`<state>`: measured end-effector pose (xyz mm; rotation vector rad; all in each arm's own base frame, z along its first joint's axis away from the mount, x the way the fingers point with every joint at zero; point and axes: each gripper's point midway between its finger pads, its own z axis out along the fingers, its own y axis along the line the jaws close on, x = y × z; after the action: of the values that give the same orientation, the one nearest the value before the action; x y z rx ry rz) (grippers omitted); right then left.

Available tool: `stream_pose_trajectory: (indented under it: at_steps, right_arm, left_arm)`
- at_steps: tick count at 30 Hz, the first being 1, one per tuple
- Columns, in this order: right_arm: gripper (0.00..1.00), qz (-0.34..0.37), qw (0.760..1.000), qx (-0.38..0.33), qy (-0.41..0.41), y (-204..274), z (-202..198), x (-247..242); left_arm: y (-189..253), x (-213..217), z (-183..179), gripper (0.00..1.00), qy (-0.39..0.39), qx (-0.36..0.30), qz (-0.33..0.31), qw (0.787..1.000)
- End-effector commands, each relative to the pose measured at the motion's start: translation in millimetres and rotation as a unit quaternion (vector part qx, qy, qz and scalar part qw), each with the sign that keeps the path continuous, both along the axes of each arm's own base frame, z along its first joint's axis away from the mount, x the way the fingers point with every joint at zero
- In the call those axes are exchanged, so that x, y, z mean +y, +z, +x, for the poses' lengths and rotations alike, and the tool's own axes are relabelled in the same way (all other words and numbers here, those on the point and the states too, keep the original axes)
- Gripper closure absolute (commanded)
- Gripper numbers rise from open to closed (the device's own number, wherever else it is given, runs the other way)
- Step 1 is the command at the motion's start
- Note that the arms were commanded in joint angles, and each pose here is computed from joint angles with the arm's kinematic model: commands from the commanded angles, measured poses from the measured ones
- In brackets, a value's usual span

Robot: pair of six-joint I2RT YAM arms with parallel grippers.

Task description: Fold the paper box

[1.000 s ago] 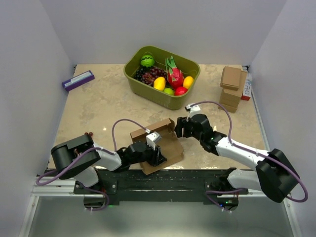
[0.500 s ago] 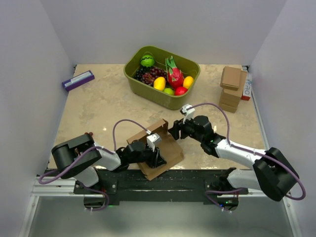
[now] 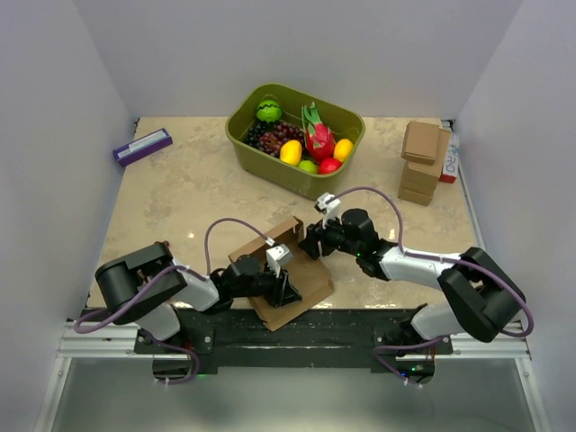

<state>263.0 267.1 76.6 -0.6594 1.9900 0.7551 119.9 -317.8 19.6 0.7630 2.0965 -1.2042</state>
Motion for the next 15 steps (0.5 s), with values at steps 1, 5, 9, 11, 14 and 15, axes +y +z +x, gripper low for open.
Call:
stream_pose_trajectory:
  at_steps: [1, 5, 9, 11, 14, 15]
  right_arm:
    - [0.39, 0.039, 0.997, -0.063, 0.021, 39, 21, 23]
    - [0.39, 0.039, 0.996, -0.072, 0.017, 41, 31, 28]
    - [0.41, 0.038, 0.996, -0.08, 0.019, 42, 39, 35]
    - [0.42, 0.04, 0.995, -0.084, 0.022, 45, 43, 39]
    - [0.44, 0.043, 0.995, -0.087, 0.025, 44, 46, 43]
    - [0.46, 0.041, 0.995, -0.086, 0.024, 42, 47, 44]
  left_arm:
    - [-45, 31, -32, 0.65, -0.034, 0.06, 0.083, 0.994]
    - [-47, 32, -33, 0.65, -0.034, 0.062, 0.085, 0.994]
    - [-46, 31, -33, 0.66, -0.034, 0.063, 0.085, 0.994]
    - [-47, 32, -33, 0.66, -0.034, 0.064, 0.086, 0.994]
    - [-48, 32, -33, 0.66, -0.032, 0.064, 0.087, 0.994]
    - [-48, 32, -33, 0.66, -0.032, 0.065, 0.087, 0.994]
